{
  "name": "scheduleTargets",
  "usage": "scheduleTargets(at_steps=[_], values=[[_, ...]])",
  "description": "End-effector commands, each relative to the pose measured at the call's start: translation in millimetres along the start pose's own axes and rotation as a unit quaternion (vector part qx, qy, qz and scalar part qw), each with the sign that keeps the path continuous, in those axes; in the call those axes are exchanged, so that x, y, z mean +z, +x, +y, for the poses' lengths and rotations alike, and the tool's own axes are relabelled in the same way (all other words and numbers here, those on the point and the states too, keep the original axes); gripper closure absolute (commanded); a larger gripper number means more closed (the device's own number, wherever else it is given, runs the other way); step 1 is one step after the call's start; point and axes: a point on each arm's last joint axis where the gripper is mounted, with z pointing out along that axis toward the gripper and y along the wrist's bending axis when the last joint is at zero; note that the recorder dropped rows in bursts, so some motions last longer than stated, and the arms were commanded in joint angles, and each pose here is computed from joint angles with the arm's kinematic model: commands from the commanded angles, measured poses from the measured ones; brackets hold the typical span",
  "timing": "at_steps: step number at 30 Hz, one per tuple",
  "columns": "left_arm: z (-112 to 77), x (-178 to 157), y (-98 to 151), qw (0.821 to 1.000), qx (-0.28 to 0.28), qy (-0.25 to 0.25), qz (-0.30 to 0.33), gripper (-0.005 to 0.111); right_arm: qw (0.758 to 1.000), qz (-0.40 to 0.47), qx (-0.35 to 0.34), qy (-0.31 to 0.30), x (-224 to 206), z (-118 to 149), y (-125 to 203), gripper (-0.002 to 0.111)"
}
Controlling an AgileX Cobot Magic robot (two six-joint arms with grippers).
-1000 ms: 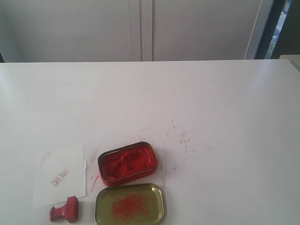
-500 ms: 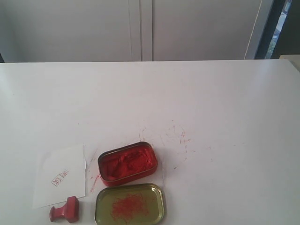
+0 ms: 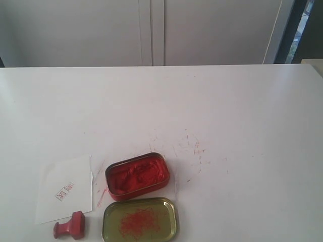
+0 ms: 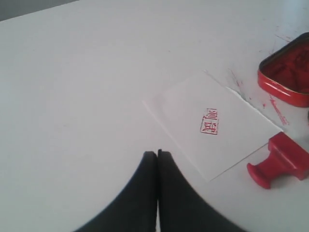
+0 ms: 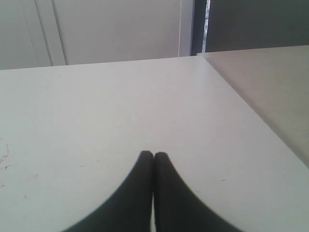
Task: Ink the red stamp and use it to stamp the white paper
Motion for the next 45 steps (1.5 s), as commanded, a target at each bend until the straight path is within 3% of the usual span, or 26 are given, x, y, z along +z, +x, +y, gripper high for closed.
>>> scheduleTargets(at_steps=[1, 12, 45], values=[[5.0, 0.1, 3.6, 0.999, -0.019, -0.029, 0.012, 0.107, 1.0, -0.006, 0.001, 0.001, 0.1, -0.2, 0.2, 0.108], [11.0, -0.5, 5.8, 0.994, -0.091, -0.063, 0.019, 0.107, 1.0, -0.007, 0.001, 0.001, 0.1, -0.1, 0.0, 0.108], [11.0, -0.4, 5.2, 0.995, -0.073, -0.063, 0.017, 0.107, 1.0, -0.006, 0.001, 0.001, 0.1, -0.2, 0.2, 0.108]])
